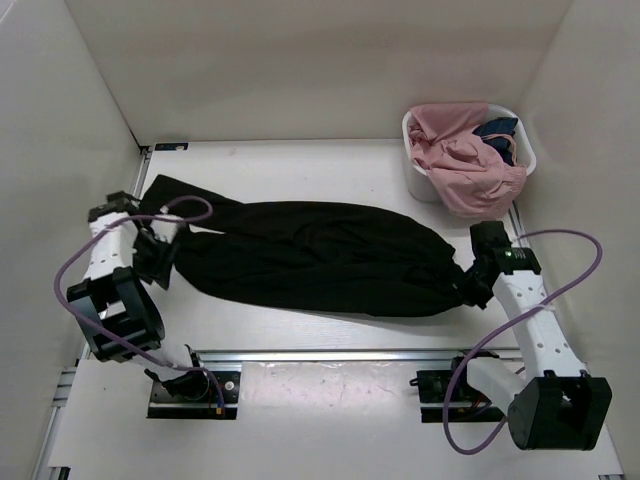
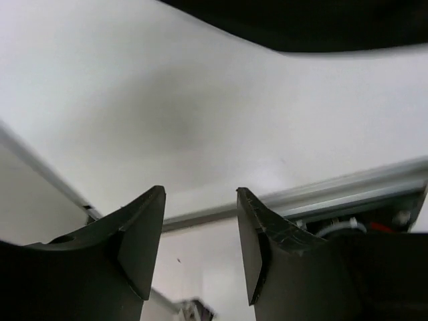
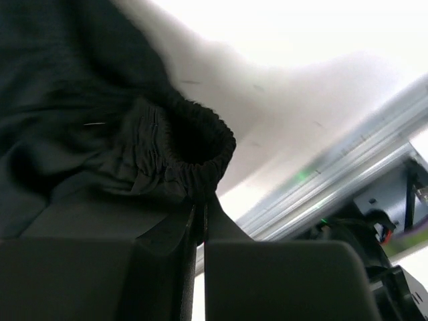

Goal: Fold and stack the trousers
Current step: Flatten the trousers out

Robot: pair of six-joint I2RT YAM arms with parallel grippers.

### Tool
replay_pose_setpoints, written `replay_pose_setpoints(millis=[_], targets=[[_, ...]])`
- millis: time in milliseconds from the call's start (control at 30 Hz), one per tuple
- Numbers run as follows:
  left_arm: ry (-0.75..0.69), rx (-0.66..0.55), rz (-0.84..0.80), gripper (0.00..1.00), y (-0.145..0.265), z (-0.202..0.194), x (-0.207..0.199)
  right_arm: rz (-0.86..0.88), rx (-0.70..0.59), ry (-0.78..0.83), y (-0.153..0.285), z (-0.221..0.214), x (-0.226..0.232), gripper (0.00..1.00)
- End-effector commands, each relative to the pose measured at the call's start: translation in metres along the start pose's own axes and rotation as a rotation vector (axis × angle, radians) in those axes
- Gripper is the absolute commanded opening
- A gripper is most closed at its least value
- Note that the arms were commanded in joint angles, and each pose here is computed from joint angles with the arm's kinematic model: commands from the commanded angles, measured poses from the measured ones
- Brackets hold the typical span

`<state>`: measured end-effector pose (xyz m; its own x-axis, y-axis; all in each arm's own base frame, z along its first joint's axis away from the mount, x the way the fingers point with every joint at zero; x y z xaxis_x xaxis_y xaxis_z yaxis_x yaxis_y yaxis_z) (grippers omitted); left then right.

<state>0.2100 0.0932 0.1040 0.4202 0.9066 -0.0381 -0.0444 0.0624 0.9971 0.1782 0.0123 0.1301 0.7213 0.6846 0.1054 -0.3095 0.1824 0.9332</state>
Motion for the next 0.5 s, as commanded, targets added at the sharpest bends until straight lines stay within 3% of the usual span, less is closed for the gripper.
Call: replay_pose_setpoints(millis=[0,100,267,333,467], targets=[[0.154,-0.201,0.02,0.59,0.029,0.024,0.029,-0.023,0.026,-0.074,-0.012,-0.009,-0.017,0.0],[0.283,-0.232,0.017,0.63,0.01,0.031,0.056,0.013,0.049,-0.108,-0.025,-0.012,-0.017,0.0],[0.444,-0.389,-0.268,0.69,-0.013,0.089,0.068,0.008,0.05,-0.069,-0.03,-0.004,-0.014,0.0],[0.434,-0.422,-0.323,0.71,-0.015,0.114,0.065,0.011,0.033,-0.061,-0.027,0.003,-0.01,0.0],[0.367,-0.446,-0.309,0.89,-0.026,0.146,0.071,-0.005,0.017,-0.061,-0.028,0.006,-0.013,0.0]])
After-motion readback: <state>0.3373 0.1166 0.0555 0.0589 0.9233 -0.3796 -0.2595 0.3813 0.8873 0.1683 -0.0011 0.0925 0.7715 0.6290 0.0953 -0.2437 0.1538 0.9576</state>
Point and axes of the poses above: each gripper's point midway between its finger pads, its own y axis back along the fingers, its own x axis along the line the jaws close on, z = x × y, the point moved 2 cm from there along y, back along the fingers, and after that the axes turned 2 degrees about -y, right-handed, at the moved point
